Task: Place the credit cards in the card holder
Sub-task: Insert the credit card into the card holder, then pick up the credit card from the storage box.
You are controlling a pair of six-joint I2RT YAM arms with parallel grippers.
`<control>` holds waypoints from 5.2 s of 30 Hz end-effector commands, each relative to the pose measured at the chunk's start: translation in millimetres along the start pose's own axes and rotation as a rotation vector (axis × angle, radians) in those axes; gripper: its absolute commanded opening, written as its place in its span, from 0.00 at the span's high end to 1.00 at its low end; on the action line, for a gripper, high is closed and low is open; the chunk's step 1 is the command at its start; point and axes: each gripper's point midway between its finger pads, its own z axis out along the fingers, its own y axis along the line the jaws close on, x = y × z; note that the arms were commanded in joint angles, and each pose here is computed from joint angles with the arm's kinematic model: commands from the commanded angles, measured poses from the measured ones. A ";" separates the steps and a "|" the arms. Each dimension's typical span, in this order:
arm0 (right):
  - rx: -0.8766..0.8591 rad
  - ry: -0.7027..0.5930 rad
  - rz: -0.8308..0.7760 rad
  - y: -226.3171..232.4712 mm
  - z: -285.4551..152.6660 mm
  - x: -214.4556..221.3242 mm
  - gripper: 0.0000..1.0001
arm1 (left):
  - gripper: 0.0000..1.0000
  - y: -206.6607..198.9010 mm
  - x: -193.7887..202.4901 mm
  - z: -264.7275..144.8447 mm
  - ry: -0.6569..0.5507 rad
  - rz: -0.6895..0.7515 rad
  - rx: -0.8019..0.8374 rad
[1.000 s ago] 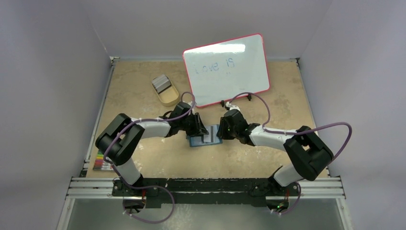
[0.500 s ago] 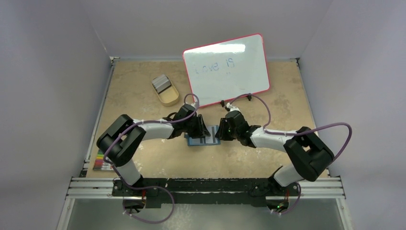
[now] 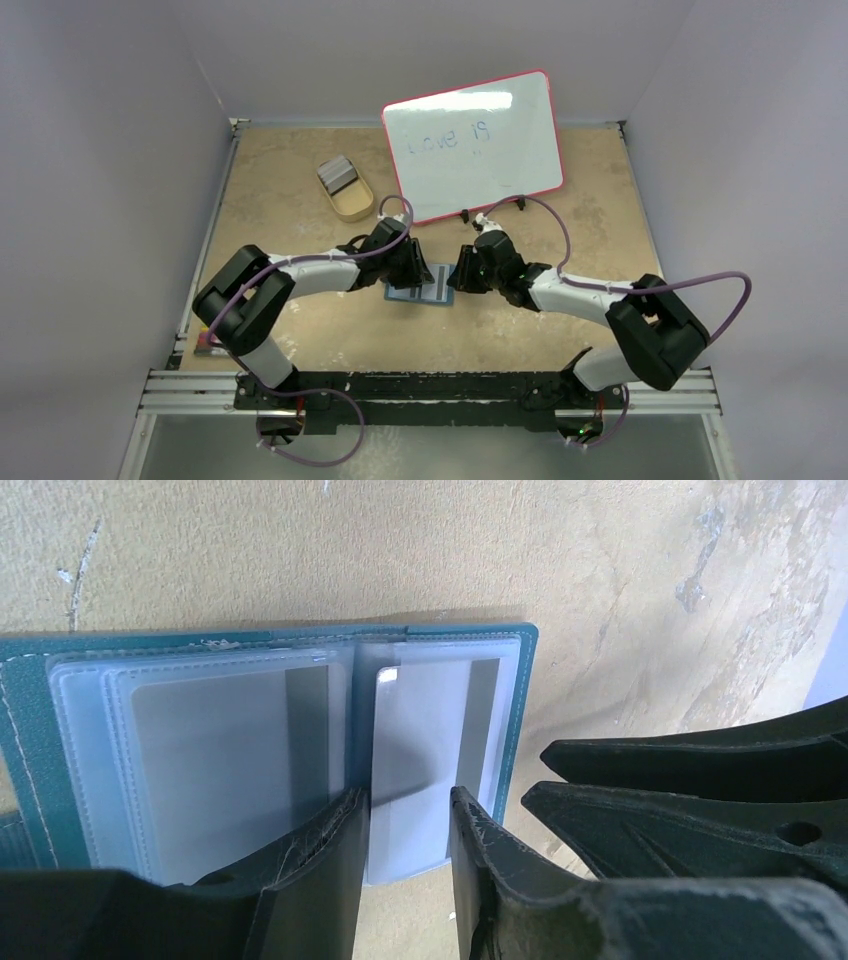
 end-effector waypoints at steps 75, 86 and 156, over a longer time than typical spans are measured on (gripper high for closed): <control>-0.009 -0.230 -0.100 34.1 -73.0 -77.6 0.60 | 0.46 103.4 -332.7 -113.9 -0.281 0.848 -0.833; -0.004 -0.221 -0.097 36.2 -67.8 -79.6 0.60 | 0.42 132.8 -340.6 -89.4 -0.208 0.882 -0.884; 0.012 -0.205 -0.089 29.6 -61.8 -72.5 0.60 | 0.89 132.8 -337.5 -78.3 -0.123 0.943 -0.943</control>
